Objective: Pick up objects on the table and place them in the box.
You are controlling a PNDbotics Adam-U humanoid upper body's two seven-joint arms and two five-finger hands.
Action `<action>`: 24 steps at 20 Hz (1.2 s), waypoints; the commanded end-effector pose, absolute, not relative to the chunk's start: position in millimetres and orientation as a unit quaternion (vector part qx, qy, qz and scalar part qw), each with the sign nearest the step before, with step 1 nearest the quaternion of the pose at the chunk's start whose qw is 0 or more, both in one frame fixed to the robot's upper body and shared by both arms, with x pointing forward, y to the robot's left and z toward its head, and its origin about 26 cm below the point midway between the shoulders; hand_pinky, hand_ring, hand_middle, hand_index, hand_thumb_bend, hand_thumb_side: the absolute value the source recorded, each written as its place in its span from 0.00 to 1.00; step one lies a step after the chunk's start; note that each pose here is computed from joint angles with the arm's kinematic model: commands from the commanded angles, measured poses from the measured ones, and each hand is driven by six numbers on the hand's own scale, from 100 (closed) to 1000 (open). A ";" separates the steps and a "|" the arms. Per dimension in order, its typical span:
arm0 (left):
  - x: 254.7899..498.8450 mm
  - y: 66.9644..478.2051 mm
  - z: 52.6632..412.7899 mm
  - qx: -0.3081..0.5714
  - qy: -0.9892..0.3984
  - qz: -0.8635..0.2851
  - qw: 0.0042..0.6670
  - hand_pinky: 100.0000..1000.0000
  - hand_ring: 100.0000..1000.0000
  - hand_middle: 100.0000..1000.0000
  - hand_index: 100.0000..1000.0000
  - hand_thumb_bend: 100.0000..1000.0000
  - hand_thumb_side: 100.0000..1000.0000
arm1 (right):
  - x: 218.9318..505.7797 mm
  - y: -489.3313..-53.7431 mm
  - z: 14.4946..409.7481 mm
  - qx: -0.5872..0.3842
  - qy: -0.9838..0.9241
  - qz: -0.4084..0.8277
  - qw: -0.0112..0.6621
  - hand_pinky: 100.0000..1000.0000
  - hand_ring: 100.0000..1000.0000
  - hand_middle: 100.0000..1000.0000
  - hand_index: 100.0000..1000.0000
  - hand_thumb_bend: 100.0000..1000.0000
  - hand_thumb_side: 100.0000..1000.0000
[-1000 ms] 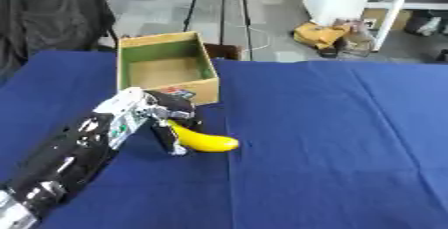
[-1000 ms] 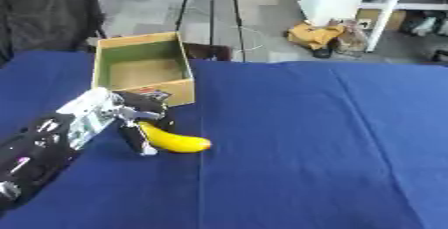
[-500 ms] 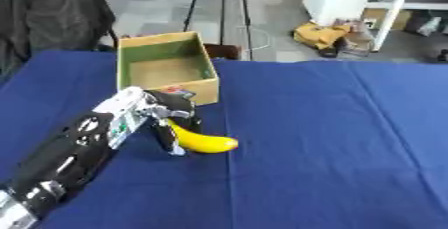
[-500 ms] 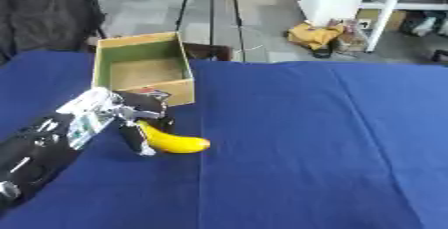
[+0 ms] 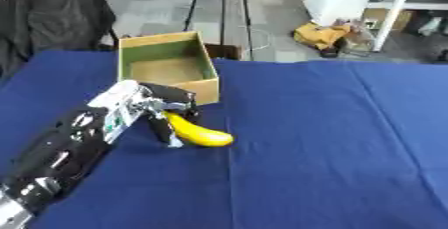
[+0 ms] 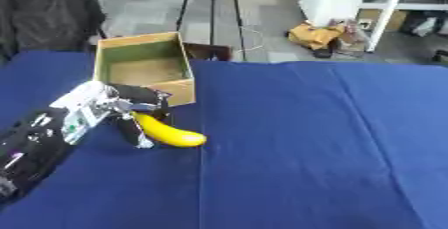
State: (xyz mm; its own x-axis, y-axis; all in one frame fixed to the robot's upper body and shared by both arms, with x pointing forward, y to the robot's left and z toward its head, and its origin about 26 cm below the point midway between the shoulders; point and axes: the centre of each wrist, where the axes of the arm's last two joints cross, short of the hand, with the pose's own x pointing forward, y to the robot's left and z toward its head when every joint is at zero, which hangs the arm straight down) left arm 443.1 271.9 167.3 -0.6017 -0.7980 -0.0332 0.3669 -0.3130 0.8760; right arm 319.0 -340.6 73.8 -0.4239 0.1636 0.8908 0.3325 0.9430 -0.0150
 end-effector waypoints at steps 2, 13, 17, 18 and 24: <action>442.9 283.5 200.6 0.271 -0.474 -0.751 0.372 0.57 0.48 0.44 0.61 0.18 0.18 | 319.8 -345.8 83.1 -0.152 -0.847 -0.077 0.505 0.63 0.58 0.60 0.70 0.00 0.60; 446.8 313.9 226.9 0.328 -0.545 -0.635 0.439 0.55 0.48 0.44 0.61 0.13 0.19 | 319.3 -345.7 81.5 -0.151 -0.845 -0.078 0.507 0.63 0.58 0.60 0.70 0.00 0.60; 455.2 333.7 227.1 0.359 -0.550 -0.579 0.483 0.55 0.48 0.45 0.61 0.12 0.19 | 319.1 -345.5 80.7 -0.150 -0.845 -0.079 0.507 0.63 0.58 0.60 0.70 0.00 0.60; 458.1 338.2 224.6 0.365 -0.548 -0.566 0.496 0.54 0.48 0.45 0.61 0.12 0.19 | 319.2 -345.1 80.5 -0.149 -0.845 -0.079 0.507 0.63 0.58 0.60 0.70 0.00 0.60; 473.0 345.9 200.6 0.381 -0.533 -0.529 0.539 0.55 0.49 0.46 0.62 0.12 0.20 | 319.9 -341.0 78.6 -0.140 -0.845 -0.079 0.510 0.63 0.58 0.60 0.70 0.00 0.60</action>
